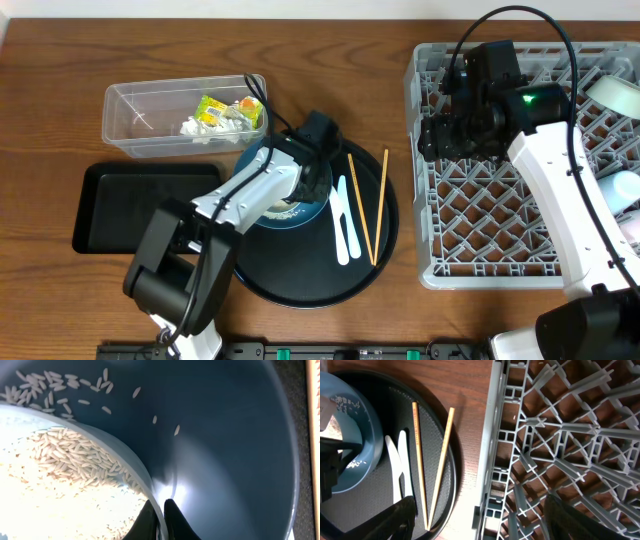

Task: Sort waste into correct bins and load items into the dishwasher rack
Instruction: 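Lift the light-blue bowl with left gripper toward the flat black tray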

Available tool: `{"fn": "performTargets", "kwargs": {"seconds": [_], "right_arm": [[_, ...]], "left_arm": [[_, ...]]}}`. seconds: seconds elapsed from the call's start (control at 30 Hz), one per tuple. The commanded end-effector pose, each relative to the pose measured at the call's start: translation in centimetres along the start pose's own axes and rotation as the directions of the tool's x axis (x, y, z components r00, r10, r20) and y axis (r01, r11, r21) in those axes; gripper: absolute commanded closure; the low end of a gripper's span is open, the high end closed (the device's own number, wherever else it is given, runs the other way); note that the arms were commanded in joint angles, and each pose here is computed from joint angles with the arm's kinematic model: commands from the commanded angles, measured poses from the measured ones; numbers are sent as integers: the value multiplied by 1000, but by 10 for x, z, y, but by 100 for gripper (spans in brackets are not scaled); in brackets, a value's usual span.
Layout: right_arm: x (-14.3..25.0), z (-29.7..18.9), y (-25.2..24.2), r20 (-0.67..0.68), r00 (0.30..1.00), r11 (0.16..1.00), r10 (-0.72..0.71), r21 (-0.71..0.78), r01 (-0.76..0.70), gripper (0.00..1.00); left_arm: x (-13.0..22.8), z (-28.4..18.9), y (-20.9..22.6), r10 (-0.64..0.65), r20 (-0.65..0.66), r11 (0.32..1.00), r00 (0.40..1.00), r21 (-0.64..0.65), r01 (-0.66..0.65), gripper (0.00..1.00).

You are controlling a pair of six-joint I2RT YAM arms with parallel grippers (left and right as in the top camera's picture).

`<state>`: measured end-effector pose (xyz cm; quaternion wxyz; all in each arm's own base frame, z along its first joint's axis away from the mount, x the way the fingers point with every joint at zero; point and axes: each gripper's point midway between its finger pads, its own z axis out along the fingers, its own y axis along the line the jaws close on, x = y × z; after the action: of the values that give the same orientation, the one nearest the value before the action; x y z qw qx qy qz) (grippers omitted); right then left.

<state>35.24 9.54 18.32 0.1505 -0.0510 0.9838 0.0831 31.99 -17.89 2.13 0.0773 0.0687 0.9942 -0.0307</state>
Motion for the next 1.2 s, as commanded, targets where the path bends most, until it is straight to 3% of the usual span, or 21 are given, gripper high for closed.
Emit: {"fn": "performTargets", "kwargs": {"seconds": [0.0,0.3,0.5,0.67,0.9,1.17], "right_arm": [[-1,-5,2,14,1000,1000,1,4,-1,21],[0,-5,1,11,1000,1000,1,6,-2,21],[0,-5,0,8,1000,1000,2,11,-2,21],[0,-5,0,8,1000,1000,2,11,-2,21],[1,-5,0,5,1000,1000,2,12,-2,21],[2,-5,0,1,1000,1000,3,13,-3,21]], "left_arm": [[-8,-21,-6,2,39,999,999,32,-3,94],[-12,-85,6,-34,138,998,990,65,25,94],[-10,-115,45,-139,164,989,977,69,129,94],[-11,-134,73,-241,161,962,957,171,214,94],[-15,-147,103,-365,112,864,924,412,291,94],[-10,-169,144,-459,120,719,880,632,289,94]]}}
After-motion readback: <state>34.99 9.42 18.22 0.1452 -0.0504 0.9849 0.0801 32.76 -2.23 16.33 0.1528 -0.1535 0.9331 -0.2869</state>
